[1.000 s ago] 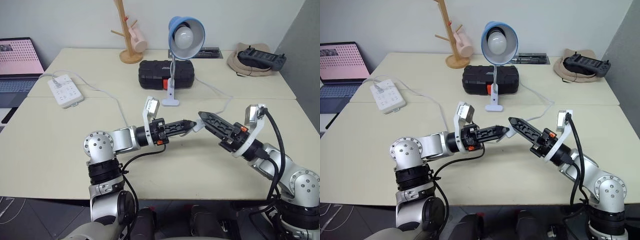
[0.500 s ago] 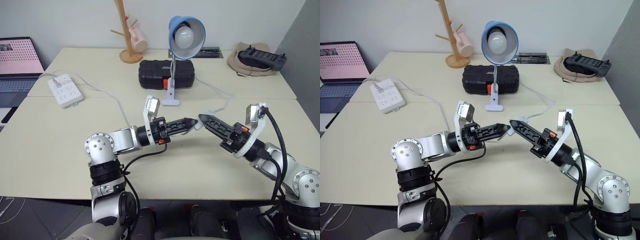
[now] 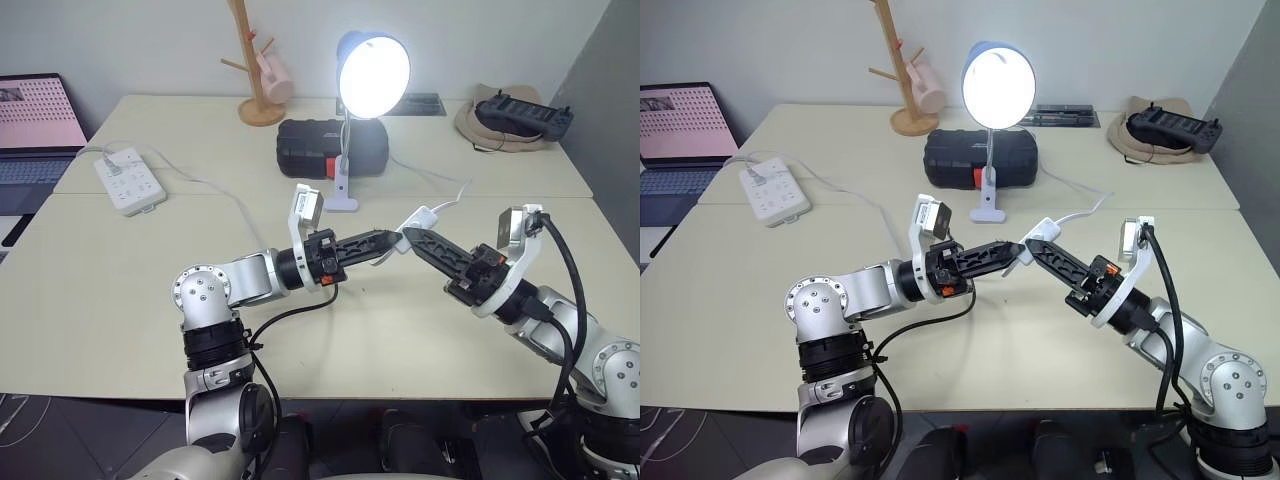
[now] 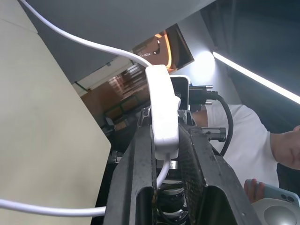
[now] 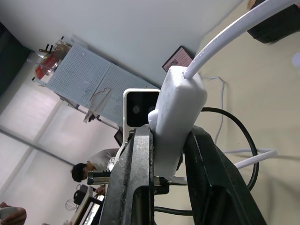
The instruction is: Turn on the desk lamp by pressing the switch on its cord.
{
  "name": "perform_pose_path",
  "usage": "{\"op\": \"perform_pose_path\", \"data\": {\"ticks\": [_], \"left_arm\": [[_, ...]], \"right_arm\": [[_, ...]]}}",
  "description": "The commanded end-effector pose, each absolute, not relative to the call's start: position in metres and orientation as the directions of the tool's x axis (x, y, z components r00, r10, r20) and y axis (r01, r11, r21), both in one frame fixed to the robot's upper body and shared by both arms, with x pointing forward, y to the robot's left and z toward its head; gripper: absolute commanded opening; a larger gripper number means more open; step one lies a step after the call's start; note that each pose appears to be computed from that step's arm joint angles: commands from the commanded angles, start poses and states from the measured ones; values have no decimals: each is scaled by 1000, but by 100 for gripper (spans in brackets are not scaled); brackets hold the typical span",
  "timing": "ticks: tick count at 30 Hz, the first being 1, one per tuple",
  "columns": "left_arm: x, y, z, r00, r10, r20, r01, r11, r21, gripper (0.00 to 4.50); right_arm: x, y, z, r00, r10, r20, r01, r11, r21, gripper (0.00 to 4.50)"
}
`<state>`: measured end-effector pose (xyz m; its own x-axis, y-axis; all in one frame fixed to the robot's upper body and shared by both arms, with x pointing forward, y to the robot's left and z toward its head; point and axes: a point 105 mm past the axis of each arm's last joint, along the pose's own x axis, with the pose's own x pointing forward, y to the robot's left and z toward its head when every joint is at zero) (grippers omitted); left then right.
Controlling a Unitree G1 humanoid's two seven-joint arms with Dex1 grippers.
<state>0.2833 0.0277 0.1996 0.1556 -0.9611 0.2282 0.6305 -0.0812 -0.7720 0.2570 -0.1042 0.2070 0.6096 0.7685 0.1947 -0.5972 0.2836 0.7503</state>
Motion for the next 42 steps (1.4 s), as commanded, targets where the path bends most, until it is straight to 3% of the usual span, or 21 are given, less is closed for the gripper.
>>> {"op": "perform_pose_path", "data": {"ticks": [1, 7, 13, 17, 19, 22, 28, 29, 35, 42], "left_arm": [[286, 28, 201, 172, -964, 205, 647, -46, -761, 36], [289, 31, 202, 175, -970, 171, 674, -8, -738, 36], [314, 57, 196, 246, -969, 4, 777, 195, -598, 36], [331, 74, 185, 269, -958, -101, 844, 285, -455, 36], [344, 87, 165, 290, -921, -258, 912, 348, -218, 36], [360, 102, 132, 308, -829, -467, 951, 287, 118, 36], [379, 100, 113, 302, -810, -504, 950, 212, 229, 36], [380, 99, 113, 297, -816, -496, 951, 204, 233, 106], [386, 94, 126, 275, -848, -453, 955, 188, 229, 217], [379, 107, 170, 225, -896, -382, 970, 169, 175, 369]], "right_arm": [[254, -105, 217, 602, 771, 209, -638, 307, 706, 164], [252, -111, 211, 615, 769, 174, -627, 342, 700, 310], [233, -134, 187, 636, 772, 13, -599, 482, 640, 446], [229, -139, 180, 634, 768, -91, -629, 580, 518, 449], [232, -136, 179, 653, 744, -144, -651, 648, 396, 449], [235, -126, 178, 656, 733, -178, -689, 678, 257, 449], [240, -126, 166, 679, 708, -196, -680, 707, 197, 449], [240, -127, 165, 684, 702, -198, -676, 712, 190, 450], [240, -133, 163, 703, 685, -192, -662, 729, 174, 450], [241, -140, 162, 688, 692, -218, -679, 720, 145, 450]]}}
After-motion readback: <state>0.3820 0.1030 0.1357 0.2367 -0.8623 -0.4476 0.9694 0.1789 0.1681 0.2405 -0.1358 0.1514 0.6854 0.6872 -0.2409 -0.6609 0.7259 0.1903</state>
